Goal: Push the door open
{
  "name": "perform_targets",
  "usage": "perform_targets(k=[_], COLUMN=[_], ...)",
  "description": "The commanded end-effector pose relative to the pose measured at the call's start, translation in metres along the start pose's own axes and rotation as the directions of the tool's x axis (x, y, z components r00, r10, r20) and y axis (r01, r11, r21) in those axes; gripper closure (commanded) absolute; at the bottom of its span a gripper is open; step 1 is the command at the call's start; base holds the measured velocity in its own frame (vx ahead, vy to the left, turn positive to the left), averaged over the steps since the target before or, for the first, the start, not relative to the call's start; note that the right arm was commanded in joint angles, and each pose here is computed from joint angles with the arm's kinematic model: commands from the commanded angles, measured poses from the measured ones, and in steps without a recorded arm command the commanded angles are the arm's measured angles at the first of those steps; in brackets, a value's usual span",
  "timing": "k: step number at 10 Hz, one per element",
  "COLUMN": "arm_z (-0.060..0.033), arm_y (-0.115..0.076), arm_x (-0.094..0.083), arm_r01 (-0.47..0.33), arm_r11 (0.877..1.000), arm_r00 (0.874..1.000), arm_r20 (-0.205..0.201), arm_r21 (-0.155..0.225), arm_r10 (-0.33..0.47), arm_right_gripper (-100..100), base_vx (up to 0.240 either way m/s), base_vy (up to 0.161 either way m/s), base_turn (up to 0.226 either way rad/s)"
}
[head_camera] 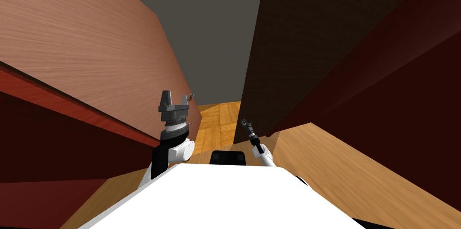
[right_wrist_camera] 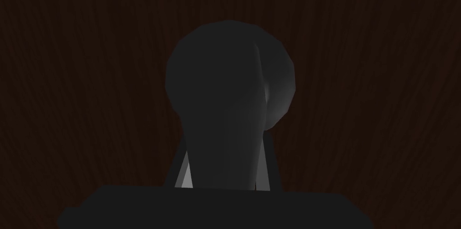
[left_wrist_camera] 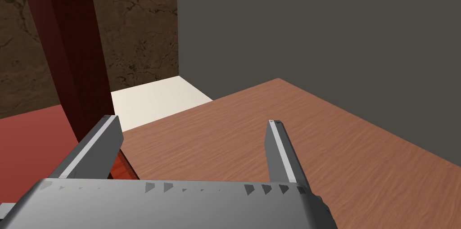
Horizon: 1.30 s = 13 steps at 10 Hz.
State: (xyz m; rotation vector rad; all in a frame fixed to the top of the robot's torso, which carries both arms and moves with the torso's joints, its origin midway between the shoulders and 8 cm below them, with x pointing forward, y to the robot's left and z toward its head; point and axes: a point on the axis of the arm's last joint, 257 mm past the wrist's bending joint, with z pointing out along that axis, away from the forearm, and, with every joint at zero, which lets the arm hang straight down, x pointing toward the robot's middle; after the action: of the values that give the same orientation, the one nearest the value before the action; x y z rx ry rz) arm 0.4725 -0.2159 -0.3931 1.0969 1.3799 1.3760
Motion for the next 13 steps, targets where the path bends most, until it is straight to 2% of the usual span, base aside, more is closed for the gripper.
perform_targets(k=[1, 3, 4, 10, 11, 12, 13], arm_z=[0.0021, 0.0009, 0.0009, -0.0066, -0.0066, -0.0093, -0.0103], arm_y=[0.005, 0.005, 0.005, 0.005, 0.005, 0.005, 0.005], arm_x=[-0.008, -0.016, -0.016, -0.055, -0.055, -0.065, -0.068], arm_r01=[0.004, 0.005, 0.005, 0.007, 0.007, 0.007, 0.007], arm_r11=[1.0, 1.0, 1.0, 1.0, 1.0, 1.0, 1.0], arm_r00=[1.0, 0.999, 0.999, 0.988, 0.988, 0.983, 0.981], arm_r20=[0.018, 0.042, 0.042, 0.156, 0.156, 0.186, 0.196], arm_r21=[-0.01, -0.011, -0.011, -0.013, -0.013, -0.012, -0.012], arm_r10=[-0.004, -0.004, -0.004, -0.005, -0.005, -0.005, -0.005], arm_right_gripper=[100, 100, 100, 100, 100, 100, 100], base_vx=[0.195, 0.188, 0.122, 0.196, 0.115, 0.126, 0.166], base_vy=[0.058, 0.077, 0.059, 0.102, 0.063, 0.065, 0.125], base_turn=[-0.036, -0.026, -0.016, -0.063, -0.025, -0.041, -0.064])
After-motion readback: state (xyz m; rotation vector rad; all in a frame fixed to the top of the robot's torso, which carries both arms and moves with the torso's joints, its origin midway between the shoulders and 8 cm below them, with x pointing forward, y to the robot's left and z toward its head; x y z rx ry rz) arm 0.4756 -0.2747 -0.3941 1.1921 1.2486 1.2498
